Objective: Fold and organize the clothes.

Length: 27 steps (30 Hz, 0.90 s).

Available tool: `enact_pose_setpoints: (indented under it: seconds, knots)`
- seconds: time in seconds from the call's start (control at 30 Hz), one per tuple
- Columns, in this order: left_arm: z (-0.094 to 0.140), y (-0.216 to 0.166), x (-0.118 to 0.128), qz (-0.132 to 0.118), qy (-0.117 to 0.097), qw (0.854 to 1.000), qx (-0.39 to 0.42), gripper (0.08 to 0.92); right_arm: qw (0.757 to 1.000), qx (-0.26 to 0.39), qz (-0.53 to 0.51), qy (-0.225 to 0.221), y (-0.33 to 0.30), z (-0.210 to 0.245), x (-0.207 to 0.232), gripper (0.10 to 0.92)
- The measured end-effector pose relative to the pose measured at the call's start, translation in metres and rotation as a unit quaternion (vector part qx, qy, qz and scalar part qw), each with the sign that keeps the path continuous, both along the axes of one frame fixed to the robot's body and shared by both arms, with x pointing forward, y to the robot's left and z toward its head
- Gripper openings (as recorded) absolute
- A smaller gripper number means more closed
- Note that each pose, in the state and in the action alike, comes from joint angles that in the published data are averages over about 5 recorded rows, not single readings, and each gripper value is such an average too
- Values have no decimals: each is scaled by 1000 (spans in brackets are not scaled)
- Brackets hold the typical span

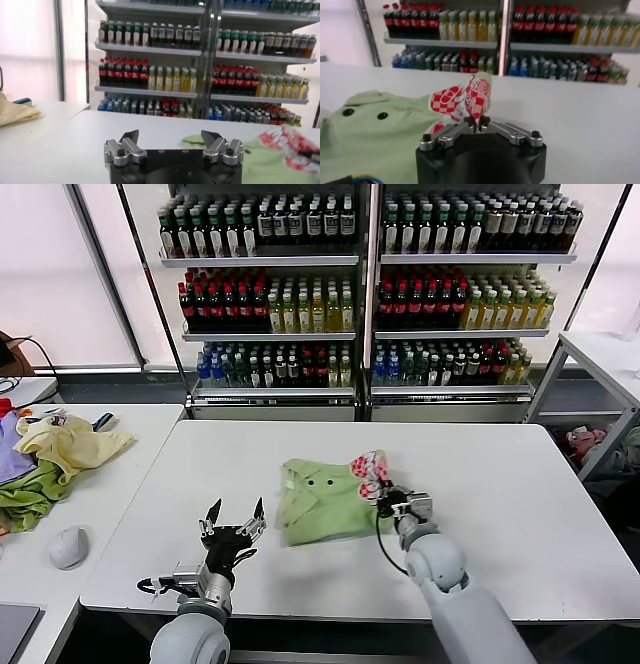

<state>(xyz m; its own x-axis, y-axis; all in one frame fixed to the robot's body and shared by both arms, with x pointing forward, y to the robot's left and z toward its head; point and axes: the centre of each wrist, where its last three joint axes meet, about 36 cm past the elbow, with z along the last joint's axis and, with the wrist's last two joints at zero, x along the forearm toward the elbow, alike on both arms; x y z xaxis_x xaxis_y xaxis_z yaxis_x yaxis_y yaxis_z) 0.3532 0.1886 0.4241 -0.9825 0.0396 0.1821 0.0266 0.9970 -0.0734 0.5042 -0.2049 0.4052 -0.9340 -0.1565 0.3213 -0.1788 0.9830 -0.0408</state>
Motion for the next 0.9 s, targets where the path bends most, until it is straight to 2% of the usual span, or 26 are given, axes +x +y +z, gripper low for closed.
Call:
enact_pose_setpoints:
  seconds: [0.13,0.53,0.83,0.9]
  knots:
    - [-2,-3,0,-2,2,1000,1,823,999,-29,-6,-22,-30,2,7,187]
    - [-5,-7,-5,-6,7,1000,1,823,992,-62,-52,-99,-86,-2,-7,517]
    - [-1,-10,-9,-10,2,1000,3,823,986,-48,-77,-138,-100,2,-42,769]
    - [-1,-9,-10,-11,1,1000,5,823,986,-43,-79,-142,-101,3,-51,801]
